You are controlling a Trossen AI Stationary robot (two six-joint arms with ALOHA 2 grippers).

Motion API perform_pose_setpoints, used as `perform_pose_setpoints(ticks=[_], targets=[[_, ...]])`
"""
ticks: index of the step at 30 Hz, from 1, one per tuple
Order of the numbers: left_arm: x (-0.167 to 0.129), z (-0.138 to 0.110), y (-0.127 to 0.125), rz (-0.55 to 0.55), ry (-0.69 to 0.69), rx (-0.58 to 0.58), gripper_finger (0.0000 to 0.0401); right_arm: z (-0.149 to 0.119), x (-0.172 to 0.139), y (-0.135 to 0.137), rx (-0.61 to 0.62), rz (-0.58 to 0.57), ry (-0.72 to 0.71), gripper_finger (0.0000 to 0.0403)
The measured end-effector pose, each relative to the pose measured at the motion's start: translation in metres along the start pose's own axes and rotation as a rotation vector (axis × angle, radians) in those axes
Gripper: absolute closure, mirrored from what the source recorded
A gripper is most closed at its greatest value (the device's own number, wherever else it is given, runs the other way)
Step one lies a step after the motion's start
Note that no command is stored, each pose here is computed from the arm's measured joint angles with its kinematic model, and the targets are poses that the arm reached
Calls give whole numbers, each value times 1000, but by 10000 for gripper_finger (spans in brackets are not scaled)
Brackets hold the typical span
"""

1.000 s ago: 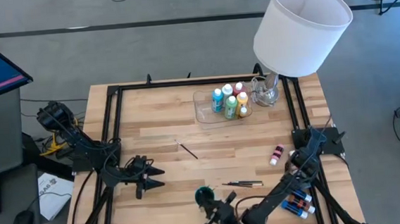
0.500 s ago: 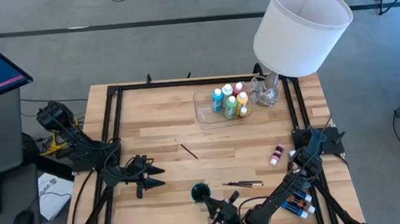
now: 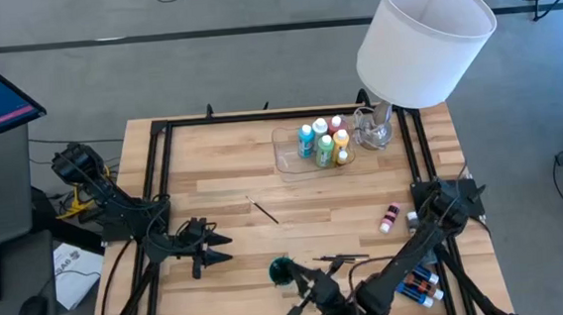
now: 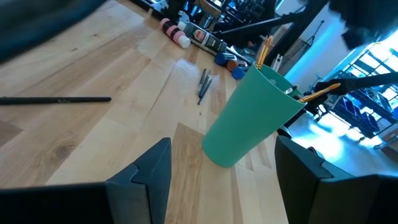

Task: Pick & Place Paint Supplies
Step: Put the silver paintbrush into the green cup

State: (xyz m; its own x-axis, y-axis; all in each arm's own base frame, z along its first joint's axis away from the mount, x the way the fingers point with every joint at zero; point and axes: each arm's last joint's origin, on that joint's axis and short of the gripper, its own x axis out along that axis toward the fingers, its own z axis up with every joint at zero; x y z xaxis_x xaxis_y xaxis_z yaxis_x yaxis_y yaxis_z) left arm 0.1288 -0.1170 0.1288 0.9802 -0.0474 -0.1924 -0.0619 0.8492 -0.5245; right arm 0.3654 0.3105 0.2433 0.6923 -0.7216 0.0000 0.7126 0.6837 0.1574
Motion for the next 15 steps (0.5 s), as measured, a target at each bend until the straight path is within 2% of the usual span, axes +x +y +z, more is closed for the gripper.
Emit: perform_pose_setpoints(ticks=[5, 8, 11, 13, 15], targets=[[0, 0, 0, 2, -1, 2, 215, 42, 18, -8, -47, -35, -4, 403], [1, 1, 1, 12, -8, 3, 215, 62, 30, -8, -72, 7, 13, 403], [2, 2, 2, 21, -13, 2, 215, 87, 46, -3, -70, 216, -10, 403], [3, 2, 3, 26, -17, 2, 215, 107, 53, 0, -24, 389, -124, 403], [3, 3, 3, 27, -18, 2, 215, 124, 57, -4, 31, 458, -246, 403]])
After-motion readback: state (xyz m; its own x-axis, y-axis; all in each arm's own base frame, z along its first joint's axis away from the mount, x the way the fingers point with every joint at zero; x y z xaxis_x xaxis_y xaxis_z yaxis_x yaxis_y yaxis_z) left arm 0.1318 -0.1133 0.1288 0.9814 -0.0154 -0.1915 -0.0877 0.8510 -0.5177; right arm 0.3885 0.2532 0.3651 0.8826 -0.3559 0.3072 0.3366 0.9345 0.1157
